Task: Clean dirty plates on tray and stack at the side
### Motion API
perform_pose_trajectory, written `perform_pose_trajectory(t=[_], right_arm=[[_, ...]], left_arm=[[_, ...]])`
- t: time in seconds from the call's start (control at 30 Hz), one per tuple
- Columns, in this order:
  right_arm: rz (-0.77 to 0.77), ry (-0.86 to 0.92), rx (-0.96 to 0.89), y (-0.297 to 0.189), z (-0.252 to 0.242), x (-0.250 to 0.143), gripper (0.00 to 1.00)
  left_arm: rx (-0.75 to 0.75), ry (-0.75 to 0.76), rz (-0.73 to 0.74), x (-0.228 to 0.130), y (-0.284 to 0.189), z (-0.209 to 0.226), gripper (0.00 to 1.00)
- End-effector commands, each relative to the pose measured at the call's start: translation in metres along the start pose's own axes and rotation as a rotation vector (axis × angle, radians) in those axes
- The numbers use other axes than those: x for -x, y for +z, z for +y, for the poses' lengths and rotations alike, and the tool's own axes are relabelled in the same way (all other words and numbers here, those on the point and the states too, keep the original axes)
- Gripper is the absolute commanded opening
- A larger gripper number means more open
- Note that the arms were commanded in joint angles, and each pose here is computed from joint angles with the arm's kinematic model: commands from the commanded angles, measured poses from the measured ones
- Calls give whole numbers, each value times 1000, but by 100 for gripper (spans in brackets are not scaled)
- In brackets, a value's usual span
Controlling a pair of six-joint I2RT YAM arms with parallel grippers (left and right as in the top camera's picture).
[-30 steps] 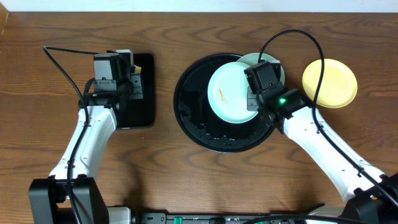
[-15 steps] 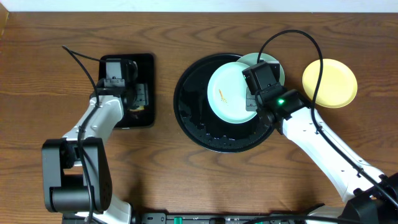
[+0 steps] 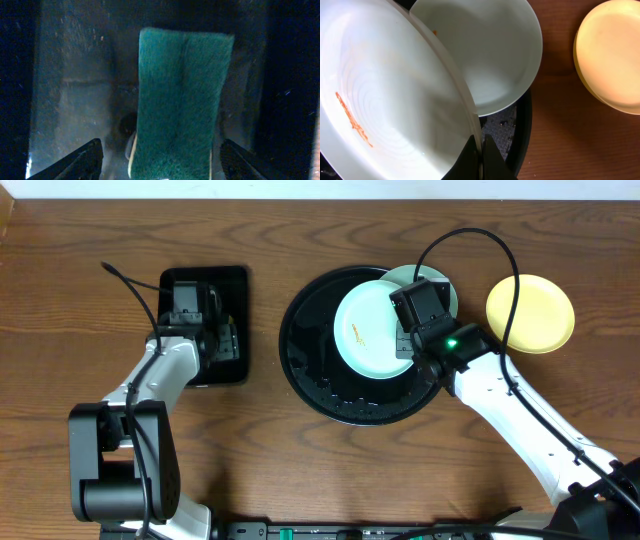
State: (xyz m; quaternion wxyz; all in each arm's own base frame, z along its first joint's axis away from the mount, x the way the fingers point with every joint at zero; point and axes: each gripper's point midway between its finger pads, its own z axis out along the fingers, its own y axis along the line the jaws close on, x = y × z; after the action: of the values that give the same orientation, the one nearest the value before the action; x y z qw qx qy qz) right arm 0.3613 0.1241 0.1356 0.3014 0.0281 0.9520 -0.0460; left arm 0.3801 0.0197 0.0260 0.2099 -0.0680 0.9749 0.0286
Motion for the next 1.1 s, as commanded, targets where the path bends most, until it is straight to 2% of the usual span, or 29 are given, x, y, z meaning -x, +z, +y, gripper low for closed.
perform_pose_trajectory(t=[0.0, 0.13, 0.17, 0.27, 0.33, 0.37, 0.4, 0.47, 0.5, 0.6, 0.67, 0.7, 0.9, 1.07], right_arm=[[-7, 12, -16, 1, -1, 0, 1], [-7, 12, -16, 1, -1, 0, 1], [-6, 11, -16, 1, -1, 0, 1], [-6, 11, -17, 1, -1, 0, 1], [-6, 11, -17, 1, -1, 0, 1], [-6, 11, -17, 1, -1, 0, 1], [-6, 11, -17, 1, -1, 0, 1], [-4, 11, -17, 1, -1, -1, 1], [-4, 10, -17, 1, -1, -1, 1], [-4, 10, -17, 1, -1, -1, 1], [-4, 10, -18, 1, -2, -1, 1], [-4, 10, -18, 1, -2, -1, 1], [-4, 10, -17, 1, -1, -1, 1], [-4, 10, -18, 1, -2, -1, 1]], left_arm=[[4, -20, 27, -17, 5, 1, 75], [-36, -20, 15, -22, 12, -5, 74], [-36, -20, 14, -23, 14, -5, 69], [-34, -21, 17, -24, 19, -5, 42], [-29, -20, 16, -24, 23, -5, 36], [-27, -20, 20, -25, 24, -4, 24], [-9, -20, 23, -26, 26, -1, 8], [4, -20, 19, -25, 26, 1, 8], [13, -20, 12, -23, 25, 2, 8], [27, -22, -9, -18, 20, 5, 49], [24, -24, -32, -12, 14, 5, 67], [21, -27, -51, -7, 9, 5, 71], [-2, -43, -196, 26, -23, 3, 76], [-66, -38, -220, 34, -11, -10, 76]])
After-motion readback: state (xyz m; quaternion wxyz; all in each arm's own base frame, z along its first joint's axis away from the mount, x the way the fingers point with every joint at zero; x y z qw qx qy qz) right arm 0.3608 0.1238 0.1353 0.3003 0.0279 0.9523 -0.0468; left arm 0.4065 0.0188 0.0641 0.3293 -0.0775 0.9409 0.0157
